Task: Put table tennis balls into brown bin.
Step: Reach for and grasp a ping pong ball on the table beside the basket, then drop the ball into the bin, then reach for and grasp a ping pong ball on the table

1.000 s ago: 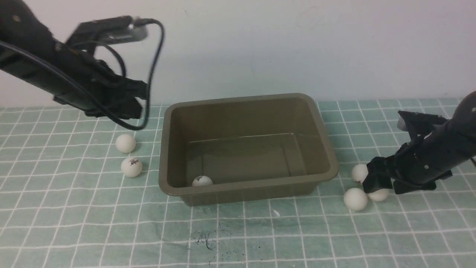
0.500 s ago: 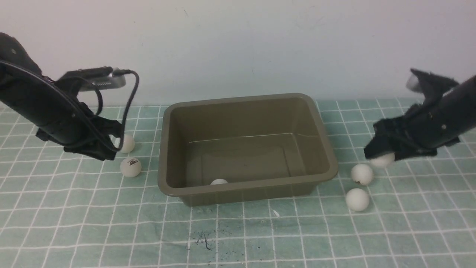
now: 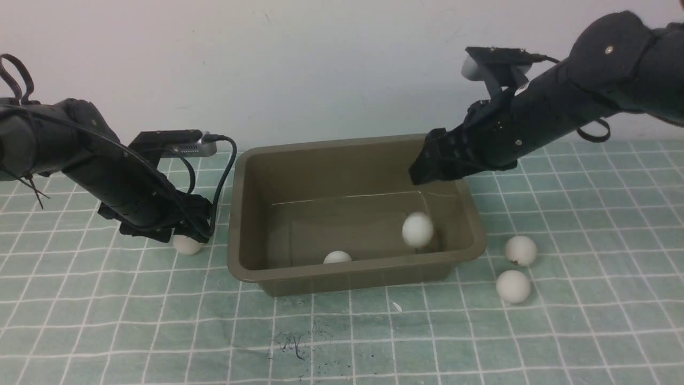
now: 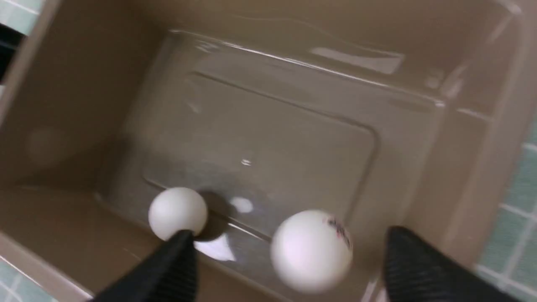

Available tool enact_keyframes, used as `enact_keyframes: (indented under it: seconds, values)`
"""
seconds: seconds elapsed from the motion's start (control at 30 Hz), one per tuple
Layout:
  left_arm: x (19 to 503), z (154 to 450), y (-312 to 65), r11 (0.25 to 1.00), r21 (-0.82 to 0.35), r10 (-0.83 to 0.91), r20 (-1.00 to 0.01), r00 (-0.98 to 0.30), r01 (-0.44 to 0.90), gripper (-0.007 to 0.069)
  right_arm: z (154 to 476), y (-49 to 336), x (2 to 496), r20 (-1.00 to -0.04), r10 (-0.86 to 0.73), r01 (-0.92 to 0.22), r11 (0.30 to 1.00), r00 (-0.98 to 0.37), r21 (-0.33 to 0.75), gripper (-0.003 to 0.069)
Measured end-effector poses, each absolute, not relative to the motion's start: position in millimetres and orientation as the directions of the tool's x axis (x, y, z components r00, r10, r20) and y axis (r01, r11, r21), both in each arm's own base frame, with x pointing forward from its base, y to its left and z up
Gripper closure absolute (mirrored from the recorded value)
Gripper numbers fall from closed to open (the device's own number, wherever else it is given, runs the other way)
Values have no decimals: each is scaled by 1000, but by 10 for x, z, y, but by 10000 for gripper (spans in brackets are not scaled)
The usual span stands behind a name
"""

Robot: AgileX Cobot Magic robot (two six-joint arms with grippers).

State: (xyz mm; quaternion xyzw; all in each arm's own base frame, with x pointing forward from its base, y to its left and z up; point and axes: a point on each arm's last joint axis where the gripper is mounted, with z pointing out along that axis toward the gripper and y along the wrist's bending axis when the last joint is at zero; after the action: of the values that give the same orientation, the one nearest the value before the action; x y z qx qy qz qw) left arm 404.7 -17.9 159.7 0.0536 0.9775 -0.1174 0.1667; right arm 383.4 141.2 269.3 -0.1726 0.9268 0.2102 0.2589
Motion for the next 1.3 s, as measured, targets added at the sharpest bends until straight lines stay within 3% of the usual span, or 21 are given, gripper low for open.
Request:
enact_keyframes:
  seconds: [0.03,0.1,0.17,0.3,0.43,0.5,0.57,0.77,0.87,0.9,0.97,1.03,1.1,1.13,1.17,1.2,1.23,1.3]
  values:
    - [4041,1580,-182,966,-218,62,-326,-943,139,260,2745,1342,3840,-541,-209,-415,861,-814,293,53]
    - [4028,1579,-187,964,-225,65,-311,-948,140,318,2793,1268,3842,-532,-200,-396,873,-823,285,52]
    - [4008,1607,-197,960,-236,80,-281,-956,149,312,2851,1086,3837,-511,-187,-360,894,-839,265,78]
    - [3944,1953,-218,948,-252,129,-254,-959,195,312,2830,492,3777,-415,-110,-216,952,-903,216,257]
    - [3850,2476,-389,935,-233,165,-378,-911,266,312,2525,141,3634,-224,46,-18,961,-973,276,370]
    - [3783,2698,-628,911,-228,209,-461,-863,343,312,2309,168,3621,-176,57,4,958,-983,287,362]
    - [3763,2741,-821,887,-215,258,-501,-826,408,312,2169,246,3671,-181,52,-1,959,-982,285,326]
    - [3794,2458,-1290,826,-201,378,-494,-783,526,305,1873,475,3868,-259,31,-39,965,-965,259,186]
    - [3820,2290,-1375,827,-220,380,-458,-803,517,247,1718,556,3915,-257,19,-48,967,-966,252,135]
    - [3829,2245,-1388,831,-227,374,-448,-812,508,175,1617,576,3937,-245,17,-46,967,-969,249,120]
    - [3847,2242,-1366,845,-229,351,-445,-824,484,104,1530,589,3952,-234,17,-43,968,-972,247,120]
    - [3881,2323,-1288,866,-229,309,-453,-836,444,76,1468,585,3959,-223,15,-40,970,-975,241,166]
    - [3942,2516,-1072,907,-229,216,-469,-856,354,134,1480,577,3962,-227,3,-50,972,-974,229,303]
    - [3962,2595,-967,921,-223,183,-480,-858,321,195,1510,576,3979,-229,-3,-56,973,-973,224,311]
    - [3967,2614,-939,924,-221,175,-483,-858,312,209,1514,576,3976,-228,-3,-56,973,-974,225,308]
    - [3998,2781,-621,952,-201,100,-506,-857,230,370,1643,577,4011,-240,-23,-77,973,-971,218,295]
    - [4006,2825,-482,961,-193,73,-513,-855,198,481,1765,584,4018,-250,-29,-86,971,-968,223,295]
    - [4026,2853,-182,975,-179,17,-519,-855,128,567,1985,605,4041,-287,-38,-107,967,-957,230,295]
